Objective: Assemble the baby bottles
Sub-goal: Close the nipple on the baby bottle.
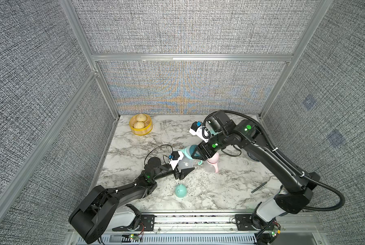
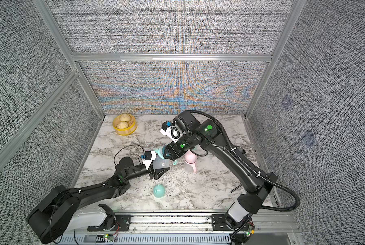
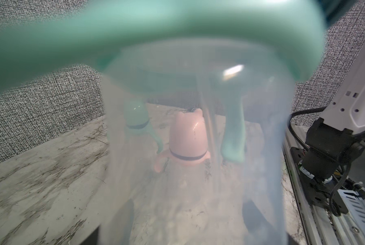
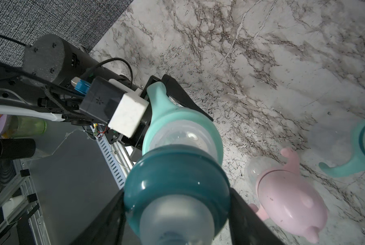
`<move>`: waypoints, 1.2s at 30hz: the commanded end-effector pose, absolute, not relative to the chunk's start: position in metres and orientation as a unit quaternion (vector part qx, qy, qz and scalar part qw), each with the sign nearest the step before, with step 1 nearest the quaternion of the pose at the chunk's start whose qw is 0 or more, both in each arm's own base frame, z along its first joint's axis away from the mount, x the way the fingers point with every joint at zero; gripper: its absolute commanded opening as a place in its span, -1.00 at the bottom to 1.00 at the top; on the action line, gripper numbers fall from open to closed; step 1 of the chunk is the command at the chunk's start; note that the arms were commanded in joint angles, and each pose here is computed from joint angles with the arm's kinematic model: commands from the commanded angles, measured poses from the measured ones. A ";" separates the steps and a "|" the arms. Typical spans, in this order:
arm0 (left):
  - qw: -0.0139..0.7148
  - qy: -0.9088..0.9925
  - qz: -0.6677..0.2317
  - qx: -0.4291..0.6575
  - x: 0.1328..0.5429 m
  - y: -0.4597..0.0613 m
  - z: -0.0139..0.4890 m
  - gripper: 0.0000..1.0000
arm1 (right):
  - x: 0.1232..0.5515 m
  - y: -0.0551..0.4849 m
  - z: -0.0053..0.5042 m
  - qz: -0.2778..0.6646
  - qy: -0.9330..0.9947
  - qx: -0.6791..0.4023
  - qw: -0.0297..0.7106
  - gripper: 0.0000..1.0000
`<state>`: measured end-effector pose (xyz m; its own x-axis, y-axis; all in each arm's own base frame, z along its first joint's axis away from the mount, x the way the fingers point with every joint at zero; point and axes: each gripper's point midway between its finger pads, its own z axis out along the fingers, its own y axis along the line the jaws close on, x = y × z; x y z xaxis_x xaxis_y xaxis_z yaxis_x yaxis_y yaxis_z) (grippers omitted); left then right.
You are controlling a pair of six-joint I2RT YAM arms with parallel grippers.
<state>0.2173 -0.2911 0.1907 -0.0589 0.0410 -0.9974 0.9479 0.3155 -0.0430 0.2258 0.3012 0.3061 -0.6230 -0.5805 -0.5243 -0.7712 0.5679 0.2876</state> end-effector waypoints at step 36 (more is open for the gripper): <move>0.601 0.564 -0.343 0.451 0.212 -0.291 0.187 -1.00 | 0.216 0.299 0.268 0.191 0.903 -0.382 0.051 -0.03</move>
